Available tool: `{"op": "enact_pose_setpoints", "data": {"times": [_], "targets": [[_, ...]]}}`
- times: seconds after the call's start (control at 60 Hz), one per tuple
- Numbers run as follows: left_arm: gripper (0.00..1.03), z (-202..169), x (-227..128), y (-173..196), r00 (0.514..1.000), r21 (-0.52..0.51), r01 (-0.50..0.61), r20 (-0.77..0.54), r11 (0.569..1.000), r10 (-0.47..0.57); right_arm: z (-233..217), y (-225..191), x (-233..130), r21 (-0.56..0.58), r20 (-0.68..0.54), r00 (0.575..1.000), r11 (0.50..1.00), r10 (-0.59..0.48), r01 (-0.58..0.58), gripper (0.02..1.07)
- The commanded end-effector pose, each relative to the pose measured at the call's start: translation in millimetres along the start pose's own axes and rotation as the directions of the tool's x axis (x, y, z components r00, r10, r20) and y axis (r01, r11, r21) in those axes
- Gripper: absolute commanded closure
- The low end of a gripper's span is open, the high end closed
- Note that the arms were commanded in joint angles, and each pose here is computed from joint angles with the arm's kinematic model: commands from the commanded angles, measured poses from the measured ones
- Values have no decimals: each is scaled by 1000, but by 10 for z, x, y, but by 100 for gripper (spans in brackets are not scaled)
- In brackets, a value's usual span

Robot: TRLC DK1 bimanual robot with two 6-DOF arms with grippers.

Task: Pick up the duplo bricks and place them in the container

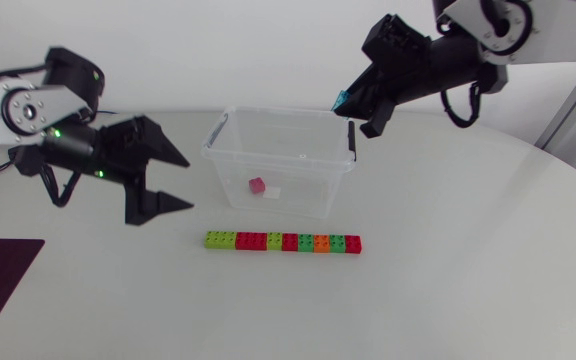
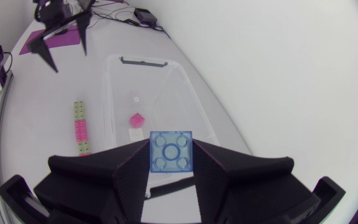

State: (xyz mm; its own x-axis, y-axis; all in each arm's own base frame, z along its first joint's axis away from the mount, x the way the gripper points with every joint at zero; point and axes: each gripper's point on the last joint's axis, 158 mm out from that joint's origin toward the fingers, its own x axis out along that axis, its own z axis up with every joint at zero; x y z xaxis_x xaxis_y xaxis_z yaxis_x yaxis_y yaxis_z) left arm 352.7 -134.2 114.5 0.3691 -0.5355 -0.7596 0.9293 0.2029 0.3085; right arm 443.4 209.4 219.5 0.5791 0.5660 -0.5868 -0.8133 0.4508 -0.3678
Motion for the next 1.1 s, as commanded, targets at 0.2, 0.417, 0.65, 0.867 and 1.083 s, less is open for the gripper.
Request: {"op": "enact_pose_setpoints", "data": {"times": [0.2, 0.417, 0.65, 0.867, 1.083], "targets": [[4, -493, 779, -624, 973, 94, 204, -128, 974, -191, -17, -127, 606, 43, -16, 999, 998, -42, 43, 6], [6, -719, 1218, -476, 954, 75, 256, -183, 964, -239, 134, 112, -134, 9, 35, 998, 999, -51, 50, 6], [64, -787, 1397, -363, 941, 43, 277, -212, 960, -263, -846, 785, -304, 2, -89, 991, 995, 99, -100, 7], [70, -571, 842, -353, 937, 58, 286, -227, 956, -267, -1485, 1406, -80, -7, -194, 942, 960, 275, -281, 7], [70, 172, 33, 12, 992, 135, 105, -88, 985, -94, -1860, 1617, 220, 14, -256, 887, 919, 384, -394, 7]]}}
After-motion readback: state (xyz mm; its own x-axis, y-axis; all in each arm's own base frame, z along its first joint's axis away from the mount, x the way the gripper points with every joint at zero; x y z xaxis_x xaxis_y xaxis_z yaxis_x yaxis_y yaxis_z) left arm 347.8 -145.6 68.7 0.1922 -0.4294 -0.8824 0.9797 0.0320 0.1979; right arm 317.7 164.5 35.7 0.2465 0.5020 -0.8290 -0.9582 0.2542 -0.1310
